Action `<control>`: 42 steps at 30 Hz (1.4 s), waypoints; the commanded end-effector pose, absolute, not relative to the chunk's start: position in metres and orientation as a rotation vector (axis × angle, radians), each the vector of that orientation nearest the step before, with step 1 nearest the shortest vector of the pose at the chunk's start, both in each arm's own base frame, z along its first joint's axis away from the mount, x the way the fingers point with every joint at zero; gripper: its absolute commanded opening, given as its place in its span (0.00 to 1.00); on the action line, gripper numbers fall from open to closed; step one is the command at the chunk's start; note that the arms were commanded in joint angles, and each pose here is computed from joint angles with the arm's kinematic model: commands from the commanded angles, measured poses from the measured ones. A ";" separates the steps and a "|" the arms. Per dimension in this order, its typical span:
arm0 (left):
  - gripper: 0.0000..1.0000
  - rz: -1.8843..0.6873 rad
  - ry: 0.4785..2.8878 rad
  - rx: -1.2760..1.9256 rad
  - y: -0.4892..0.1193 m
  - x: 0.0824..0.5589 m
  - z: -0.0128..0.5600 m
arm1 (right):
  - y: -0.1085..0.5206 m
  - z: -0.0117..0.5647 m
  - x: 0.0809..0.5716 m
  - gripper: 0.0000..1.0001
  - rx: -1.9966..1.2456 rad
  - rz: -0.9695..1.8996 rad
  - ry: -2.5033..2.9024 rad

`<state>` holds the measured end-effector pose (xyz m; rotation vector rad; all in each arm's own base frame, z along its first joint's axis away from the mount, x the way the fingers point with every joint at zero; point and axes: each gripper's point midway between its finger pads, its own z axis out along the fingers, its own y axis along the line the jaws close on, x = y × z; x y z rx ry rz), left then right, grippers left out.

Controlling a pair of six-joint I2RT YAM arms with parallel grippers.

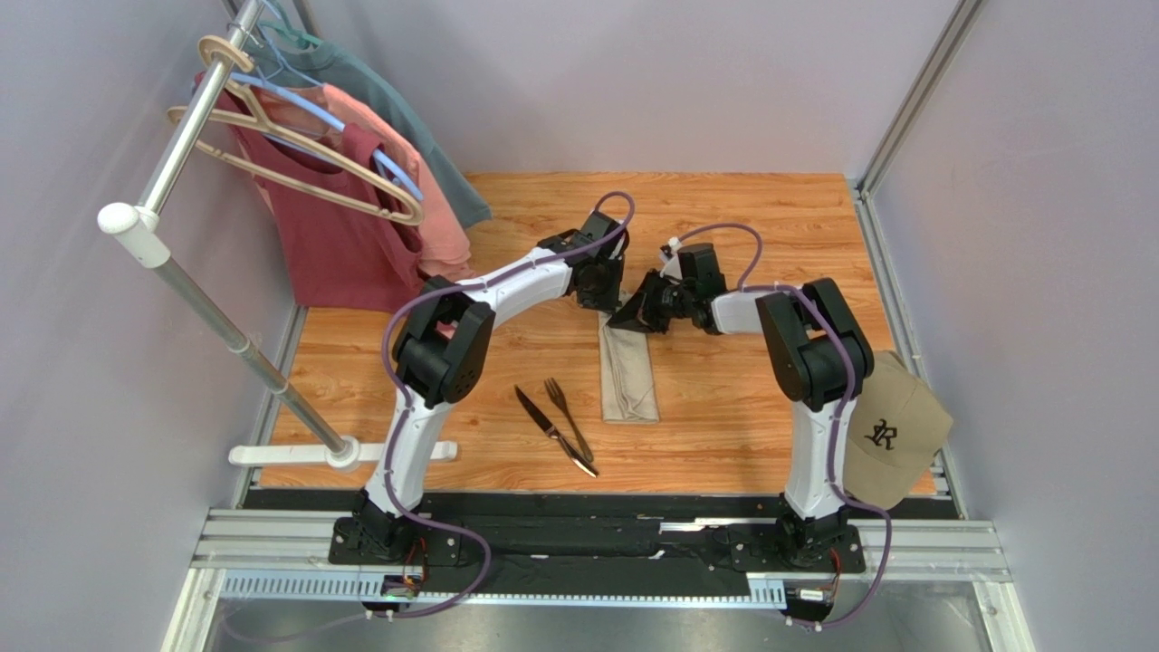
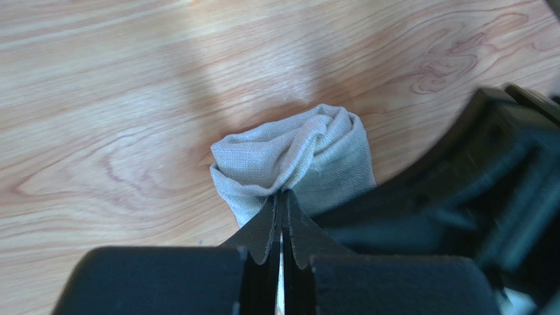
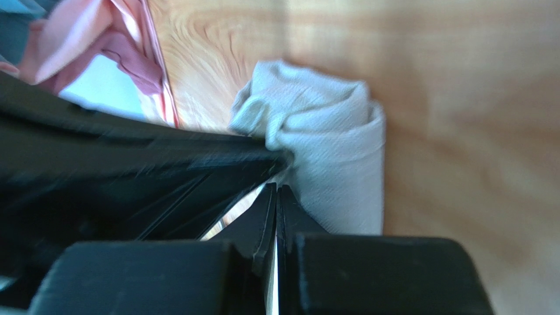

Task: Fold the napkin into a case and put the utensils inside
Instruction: Smooth out the smaller rectangle-folded napkin at the center of the board.

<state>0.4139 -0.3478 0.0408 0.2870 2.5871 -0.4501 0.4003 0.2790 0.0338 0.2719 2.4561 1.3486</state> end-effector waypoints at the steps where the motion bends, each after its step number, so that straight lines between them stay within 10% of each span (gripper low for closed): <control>1: 0.00 -0.538 2.599 0.277 -0.366 0.412 0.037 | 0.268 0.063 0.384 0.02 0.184 1.242 2.479; 12: 0.03 -0.558 2.580 0.279 -0.367 0.412 0.043 | 0.268 0.028 0.313 0.04 0.084 1.098 2.624; 18: 0.30 -0.604 2.526 0.244 -0.360 0.402 0.089 | 0.256 0.041 0.323 0.07 0.007 0.929 2.589; 19: 0.51 -0.605 2.518 0.221 -0.356 0.400 0.096 | 0.256 0.052 0.329 0.10 -0.040 0.910 2.562; 22: 0.72 -0.630 2.464 0.137 -0.336 0.392 0.130 | 0.248 0.075 0.332 0.28 -0.091 0.842 2.547; 42: 0.70 -0.772 2.351 -0.021 -0.230 0.264 0.185 | 0.249 0.064 0.281 0.72 -0.519 0.130 2.650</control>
